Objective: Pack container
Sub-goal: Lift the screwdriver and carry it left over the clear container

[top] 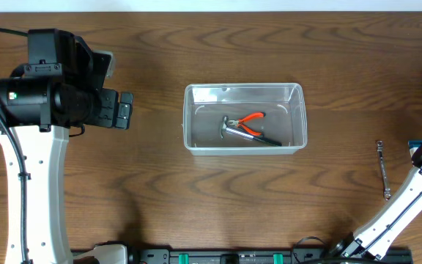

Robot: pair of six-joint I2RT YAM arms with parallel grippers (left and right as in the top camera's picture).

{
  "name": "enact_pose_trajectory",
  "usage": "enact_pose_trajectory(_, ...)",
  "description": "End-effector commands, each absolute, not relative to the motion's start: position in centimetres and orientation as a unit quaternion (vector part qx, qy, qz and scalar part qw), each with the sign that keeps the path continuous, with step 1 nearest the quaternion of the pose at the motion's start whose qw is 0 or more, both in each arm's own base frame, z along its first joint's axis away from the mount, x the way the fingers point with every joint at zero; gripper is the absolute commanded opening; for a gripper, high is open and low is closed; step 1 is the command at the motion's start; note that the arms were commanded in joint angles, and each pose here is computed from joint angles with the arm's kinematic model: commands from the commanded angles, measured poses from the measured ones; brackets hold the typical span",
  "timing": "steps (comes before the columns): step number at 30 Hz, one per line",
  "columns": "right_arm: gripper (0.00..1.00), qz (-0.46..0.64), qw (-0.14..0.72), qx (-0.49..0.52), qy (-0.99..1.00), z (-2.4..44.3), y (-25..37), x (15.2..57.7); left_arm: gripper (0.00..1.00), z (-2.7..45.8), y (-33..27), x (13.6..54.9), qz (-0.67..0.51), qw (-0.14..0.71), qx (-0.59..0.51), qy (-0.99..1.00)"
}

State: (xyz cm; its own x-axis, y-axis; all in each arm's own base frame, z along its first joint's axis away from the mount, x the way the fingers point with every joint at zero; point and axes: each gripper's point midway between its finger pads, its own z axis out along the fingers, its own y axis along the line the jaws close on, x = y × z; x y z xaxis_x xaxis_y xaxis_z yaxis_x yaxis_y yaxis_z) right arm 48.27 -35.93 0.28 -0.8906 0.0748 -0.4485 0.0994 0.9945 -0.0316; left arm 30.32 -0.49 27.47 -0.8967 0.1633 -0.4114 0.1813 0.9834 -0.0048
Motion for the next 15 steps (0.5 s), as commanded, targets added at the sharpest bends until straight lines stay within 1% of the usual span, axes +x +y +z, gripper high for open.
enact_pose_trajectory(1,0.13,-0.024,0.213,0.057,0.975,-1.6,-36.3,47.6,0.98,27.8,-0.4,30.2,-0.016,0.213,0.087,0.973)
enact_pose_trajectory(3,0.08,-0.025,0.213,0.057,0.975,-1.6,-36.3,47.7,0.98,27.8,-0.4,30.2,-0.016,0.213,0.087,0.973)
enact_pose_trajectory(8,0.01,-0.027,0.221,0.068,0.973,-0.7,-36.4,48.0,0.98,27.8,-0.4,30.2,-0.016,0.213,0.087,0.973)
enact_pose_trajectory(11,0.01,-0.031,0.233,0.07,0.969,0.9,-36.3,48.8,0.98,27.8,-0.4,30.2,-0.016,0.213,0.087,0.973)
enact_pose_trajectory(15,0.01,-0.046,0.258,0.053,0.964,5.2,-35.6,50.6,0.98,27.8,-0.4,30.2,-0.016,0.213,0.087,0.973)
